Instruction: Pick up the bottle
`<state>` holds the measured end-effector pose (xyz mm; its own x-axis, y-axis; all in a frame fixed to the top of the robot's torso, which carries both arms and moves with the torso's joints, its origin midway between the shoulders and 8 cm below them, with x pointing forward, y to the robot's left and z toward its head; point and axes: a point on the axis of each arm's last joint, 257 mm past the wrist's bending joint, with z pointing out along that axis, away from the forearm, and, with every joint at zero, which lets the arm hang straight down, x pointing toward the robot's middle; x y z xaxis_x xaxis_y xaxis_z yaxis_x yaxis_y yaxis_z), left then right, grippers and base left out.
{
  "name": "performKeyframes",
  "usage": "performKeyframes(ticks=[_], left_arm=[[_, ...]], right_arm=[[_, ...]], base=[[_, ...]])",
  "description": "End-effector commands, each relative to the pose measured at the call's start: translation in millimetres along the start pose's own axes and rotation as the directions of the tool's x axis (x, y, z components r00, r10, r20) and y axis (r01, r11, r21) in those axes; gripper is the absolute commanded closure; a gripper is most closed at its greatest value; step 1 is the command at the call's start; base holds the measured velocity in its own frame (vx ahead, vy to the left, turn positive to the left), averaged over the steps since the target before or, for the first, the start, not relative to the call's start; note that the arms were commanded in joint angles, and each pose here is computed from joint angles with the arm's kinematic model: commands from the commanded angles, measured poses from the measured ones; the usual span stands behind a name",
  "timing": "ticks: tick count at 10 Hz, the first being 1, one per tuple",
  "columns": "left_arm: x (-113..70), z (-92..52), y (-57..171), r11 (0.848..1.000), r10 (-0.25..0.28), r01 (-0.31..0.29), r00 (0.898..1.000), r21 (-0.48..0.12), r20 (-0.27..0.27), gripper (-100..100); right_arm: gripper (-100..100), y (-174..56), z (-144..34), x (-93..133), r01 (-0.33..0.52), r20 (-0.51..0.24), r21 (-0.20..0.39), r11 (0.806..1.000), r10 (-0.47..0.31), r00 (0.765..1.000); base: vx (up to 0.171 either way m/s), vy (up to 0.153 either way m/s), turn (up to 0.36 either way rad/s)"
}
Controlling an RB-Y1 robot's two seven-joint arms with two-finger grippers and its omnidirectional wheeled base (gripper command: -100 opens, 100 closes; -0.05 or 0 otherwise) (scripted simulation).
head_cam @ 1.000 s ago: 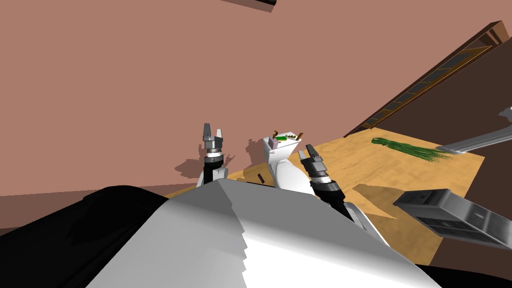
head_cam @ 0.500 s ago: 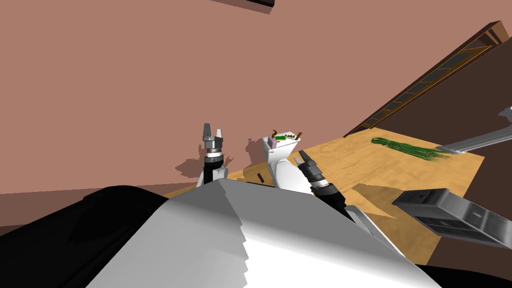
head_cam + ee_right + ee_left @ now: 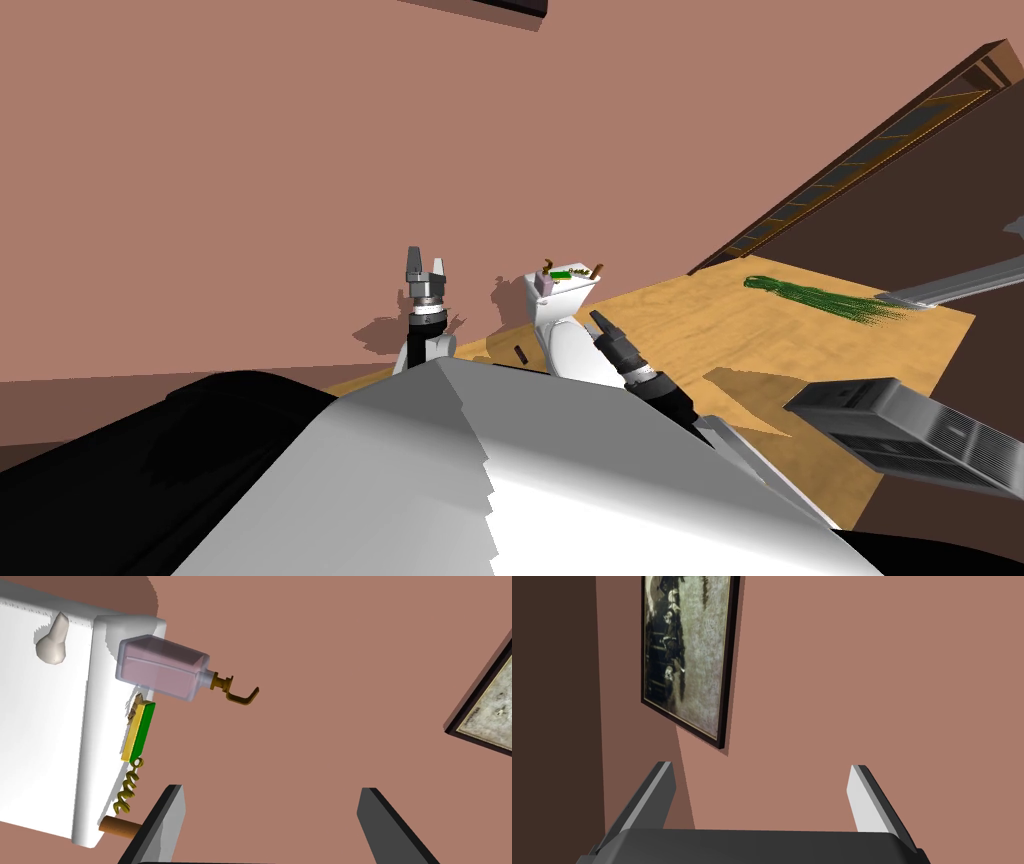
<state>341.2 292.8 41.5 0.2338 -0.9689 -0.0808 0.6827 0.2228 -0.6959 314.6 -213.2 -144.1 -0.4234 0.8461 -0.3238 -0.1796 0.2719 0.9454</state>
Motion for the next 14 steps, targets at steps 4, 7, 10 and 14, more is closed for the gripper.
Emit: performKeyframes(ticks=[4,7,10,14], left_arm=[[0.0,0.0,0.0,1.0,0.0,0.0,1.0,0.0,0.0,0],[0.0,0.0,0.0,1.0,0.0,0.0,1.0,0.0,0.0,0],[0.0,0.0,0.0,1.0,0.0,0.0,1.0,0.0,0.0,0],[0.0,0.0,0.0,1.0,0.0,0.0,1.0,0.0,0.0,0]], right_arm=[[-100,-23.1,-13.8,17.4,0.011,-0.106,0.091,0.996,-0.002,0.994],[-100,-37.4,-24.0,28.1,0.024,-0.173,0.149,0.989,0.002,0.985],[-100,-50.4,-34.7,37.2,0.035,-0.23,0.202,0.979,0.013,0.973],[-100,-63.9,-48.0,46.2,0.063,-0.302,0.258,0.964,0.019,0.953]], base=[[-0.017,-0.015,0.018],[-0.017,-0.009,0.021],[-0.013,-0.009,0.028],[-0.015,-0.006,0.021]])
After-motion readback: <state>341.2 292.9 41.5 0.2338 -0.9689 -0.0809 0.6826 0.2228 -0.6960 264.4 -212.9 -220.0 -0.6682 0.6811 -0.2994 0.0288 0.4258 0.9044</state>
